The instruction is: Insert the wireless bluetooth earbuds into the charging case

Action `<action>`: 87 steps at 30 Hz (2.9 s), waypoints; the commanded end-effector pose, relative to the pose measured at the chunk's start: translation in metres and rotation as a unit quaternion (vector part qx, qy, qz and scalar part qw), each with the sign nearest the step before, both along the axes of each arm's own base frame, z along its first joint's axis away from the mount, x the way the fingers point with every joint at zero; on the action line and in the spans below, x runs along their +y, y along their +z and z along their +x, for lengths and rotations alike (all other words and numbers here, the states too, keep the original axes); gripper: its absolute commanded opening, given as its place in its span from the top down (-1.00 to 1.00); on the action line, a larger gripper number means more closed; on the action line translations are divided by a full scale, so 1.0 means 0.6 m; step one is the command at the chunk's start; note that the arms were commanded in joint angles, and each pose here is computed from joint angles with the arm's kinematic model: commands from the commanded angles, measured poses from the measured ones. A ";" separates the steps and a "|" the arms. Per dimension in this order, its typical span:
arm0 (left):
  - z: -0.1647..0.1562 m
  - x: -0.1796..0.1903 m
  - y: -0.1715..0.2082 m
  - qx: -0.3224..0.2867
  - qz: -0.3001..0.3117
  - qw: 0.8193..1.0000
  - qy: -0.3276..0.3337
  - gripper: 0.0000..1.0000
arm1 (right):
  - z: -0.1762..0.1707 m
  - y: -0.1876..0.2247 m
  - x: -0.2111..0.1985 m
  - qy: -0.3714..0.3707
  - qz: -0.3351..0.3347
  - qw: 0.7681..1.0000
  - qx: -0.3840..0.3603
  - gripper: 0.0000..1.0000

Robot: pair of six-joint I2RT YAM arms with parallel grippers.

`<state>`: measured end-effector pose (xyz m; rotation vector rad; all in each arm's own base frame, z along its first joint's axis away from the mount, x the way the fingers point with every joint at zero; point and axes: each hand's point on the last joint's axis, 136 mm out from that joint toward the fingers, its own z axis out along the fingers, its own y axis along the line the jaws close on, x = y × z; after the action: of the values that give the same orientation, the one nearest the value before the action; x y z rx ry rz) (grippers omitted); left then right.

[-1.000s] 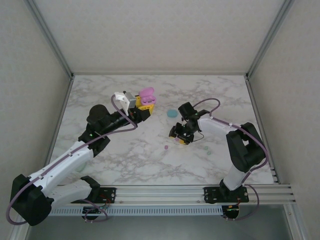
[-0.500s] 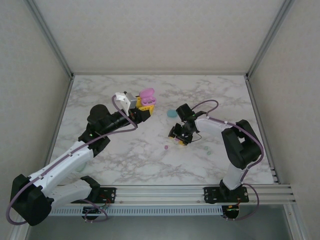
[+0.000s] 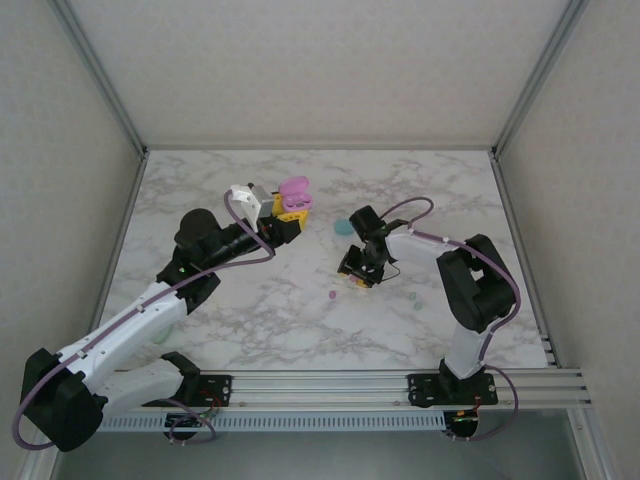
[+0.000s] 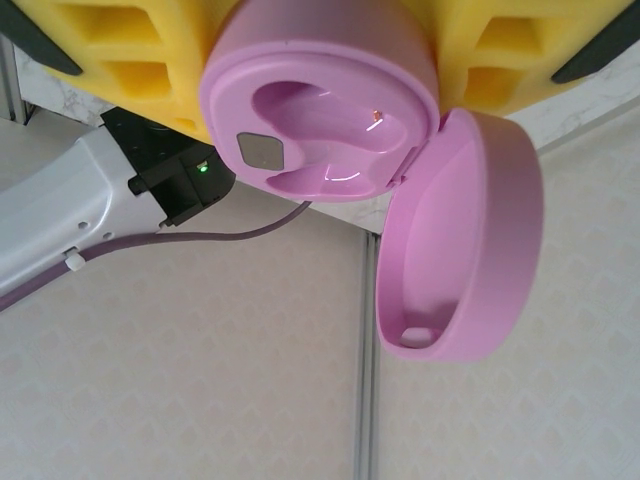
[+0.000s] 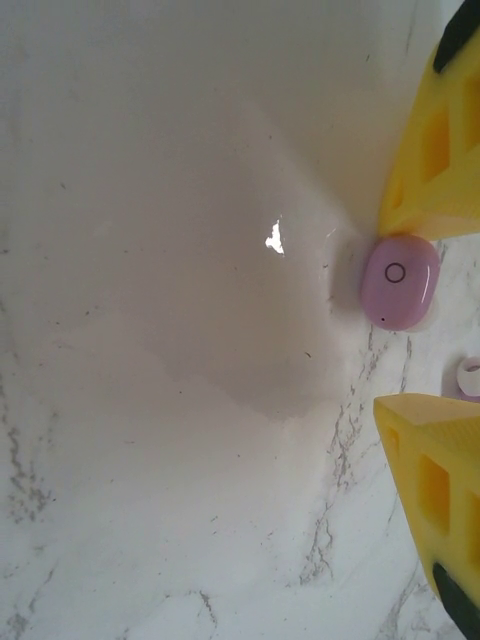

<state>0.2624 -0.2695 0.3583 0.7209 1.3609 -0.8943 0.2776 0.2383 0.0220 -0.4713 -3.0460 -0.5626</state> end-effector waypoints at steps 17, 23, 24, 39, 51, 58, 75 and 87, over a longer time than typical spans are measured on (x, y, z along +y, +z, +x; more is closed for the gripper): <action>0.011 0.002 0.000 0.001 0.004 1.000 0.010 0.37 | 0.028 0.004 -0.002 0.066 -0.065 0.995 -0.024 0.18; 0.010 0.002 0.004 0.002 0.003 1.000 0.008 0.37 | 0.021 0.007 -0.018 0.143 -0.119 0.982 -0.026 0.21; 0.010 0.002 0.004 0.002 0.002 1.000 0.009 0.38 | 0.020 0.008 -0.020 0.161 -0.127 0.978 -0.027 0.21; 0.010 0.008 0.010 -0.001 0.001 1.000 0.018 0.38 | 0.013 0.004 -0.015 0.274 -0.165 0.947 -0.009 0.36; 0.011 0.009 0.005 0.002 0.002 1.000 0.021 0.37 | 0.012 -0.004 -0.014 0.310 -0.184 0.933 0.004 0.39; 0.013 0.007 0.004 0.004 0.003 1.000 0.020 0.37 | 0.013 -0.011 -0.010 0.323 -0.192 0.927 0.003 0.42; 0.014 0.007 0.004 0.005 0.004 1.000 0.021 0.37 | 0.003 -0.012 -0.014 0.345 -0.195 0.918 0.020 0.47; 0.015 0.007 0.001 0.009 0.005 1.000 0.021 0.38 | 0.000 -0.013 -0.019 0.353 -0.197 0.914 0.022 0.49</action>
<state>0.2691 -0.2697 0.3435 0.7101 1.4266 -0.8792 0.2837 0.2315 0.0161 0.5748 -2.9900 0.0434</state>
